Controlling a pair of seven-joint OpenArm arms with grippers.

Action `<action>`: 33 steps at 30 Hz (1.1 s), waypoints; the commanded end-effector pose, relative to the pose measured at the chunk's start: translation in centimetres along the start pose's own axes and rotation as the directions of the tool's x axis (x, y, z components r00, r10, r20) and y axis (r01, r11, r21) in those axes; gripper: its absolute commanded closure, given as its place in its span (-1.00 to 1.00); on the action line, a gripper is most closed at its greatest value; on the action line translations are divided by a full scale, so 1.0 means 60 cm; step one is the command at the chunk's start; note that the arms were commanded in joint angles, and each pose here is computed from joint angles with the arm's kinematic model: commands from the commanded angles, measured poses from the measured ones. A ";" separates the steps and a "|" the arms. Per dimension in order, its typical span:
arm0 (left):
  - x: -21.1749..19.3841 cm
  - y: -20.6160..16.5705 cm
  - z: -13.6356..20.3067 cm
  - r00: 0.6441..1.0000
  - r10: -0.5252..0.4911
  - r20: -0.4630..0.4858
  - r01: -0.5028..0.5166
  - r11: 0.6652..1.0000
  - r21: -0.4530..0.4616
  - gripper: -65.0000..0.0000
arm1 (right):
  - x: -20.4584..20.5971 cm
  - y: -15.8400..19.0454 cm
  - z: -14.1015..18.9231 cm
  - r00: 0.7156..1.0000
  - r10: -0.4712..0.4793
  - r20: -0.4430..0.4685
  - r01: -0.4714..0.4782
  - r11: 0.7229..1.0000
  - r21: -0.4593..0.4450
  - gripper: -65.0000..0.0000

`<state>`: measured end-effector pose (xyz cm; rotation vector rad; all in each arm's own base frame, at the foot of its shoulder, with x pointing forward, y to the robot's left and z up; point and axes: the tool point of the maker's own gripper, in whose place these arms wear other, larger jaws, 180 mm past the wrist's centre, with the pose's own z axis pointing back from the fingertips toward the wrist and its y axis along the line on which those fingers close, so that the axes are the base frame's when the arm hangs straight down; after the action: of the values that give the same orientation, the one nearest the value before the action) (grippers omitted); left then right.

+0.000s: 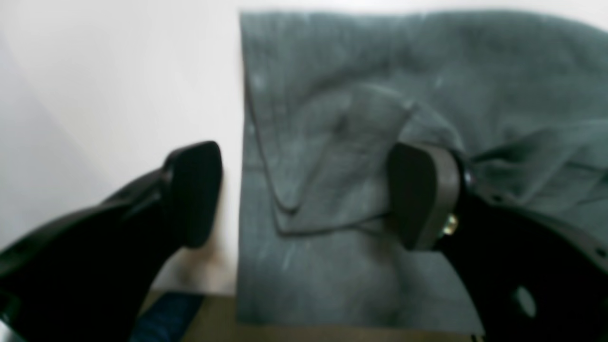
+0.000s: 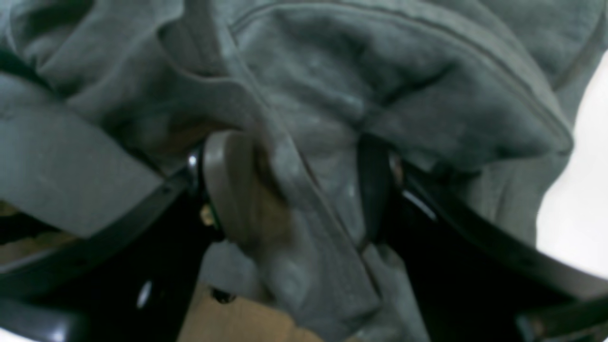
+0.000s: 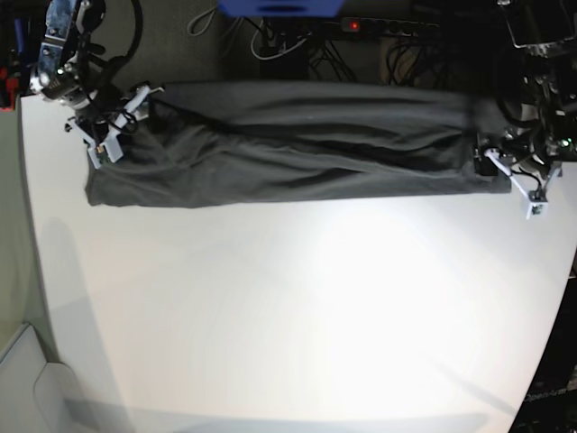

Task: Layout the t-shirt on the table in an organized manner, then fold the t-shirt properly
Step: 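Regrasp the stack end with the left gripper and pull it taut, then lift the strip end with the left gripper and fold it toward the right gripper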

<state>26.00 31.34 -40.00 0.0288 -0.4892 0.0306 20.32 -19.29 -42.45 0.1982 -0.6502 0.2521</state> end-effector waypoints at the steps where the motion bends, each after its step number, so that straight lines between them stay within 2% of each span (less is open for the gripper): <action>1: 0.033 0.010 0.016 0.998 -0.021 0.053 0.020 1.000 0.017 -0.66 | -0.009 -0.006 -0.002 0.999 0.007 -0.032 -0.008 1.000 -0.008 -0.10; 7: 0.067 0.000 0.034 0.993 -0.044 0.112 0.042 0.999 0.020 -0.66 | -0.018 -0.007 -0.007 0.999 -0.008 -0.042 0.008 1.000 -0.002 -0.10; 9: 0.067 0.001 0.037 0.995 -0.044 0.091 0.042 0.999 0.023 -0.66 | -0.017 -0.007 -0.008 0.999 -0.008 -0.041 0.008 1.000 -0.002 -0.10; 14: 0.051 0.042 0.057 0.996 0.015 0.083 -0.021 0.997 0.069 -0.87 | -0.016 -0.007 -0.008 0.999 -0.007 -0.040 0.007 1.000 -0.003 -0.10; 18: 0.012 0.051 0.056 0.999 0.026 0.043 -0.029 0.996 0.081 -0.90 | -0.016 -0.007 -0.008 0.999 -0.007 -0.040 0.007 1.000 -0.003 -0.10; 20: -0.002 0.049 0.053 1.000 0.021 0.022 -0.023 0.997 0.077 -0.90 | -0.016 -0.007 -0.008 0.999 -0.007 -0.040 0.007 1.000 -0.003 -0.10; 24: -0.020 0.020 0.035 1.000 -0.030 -0.001 0.030 0.999 0.010 -0.90 | -0.015 -0.007 -0.008 0.999 -0.006 -0.038 0.006 1.000 -0.003 -0.10; 33: -0.050 0.018 0.017 0.999 -0.002 -0.051 0.001 1.000 -0.011 -0.91 | -0.015 -0.007 -0.008 0.999 -0.006 -0.038 0.006 1.000 -0.003 -0.10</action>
<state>22.07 31.56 -41.54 -0.0032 -0.4053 0.0316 21.05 -19.24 -42.59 0.2171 -0.6768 0.2345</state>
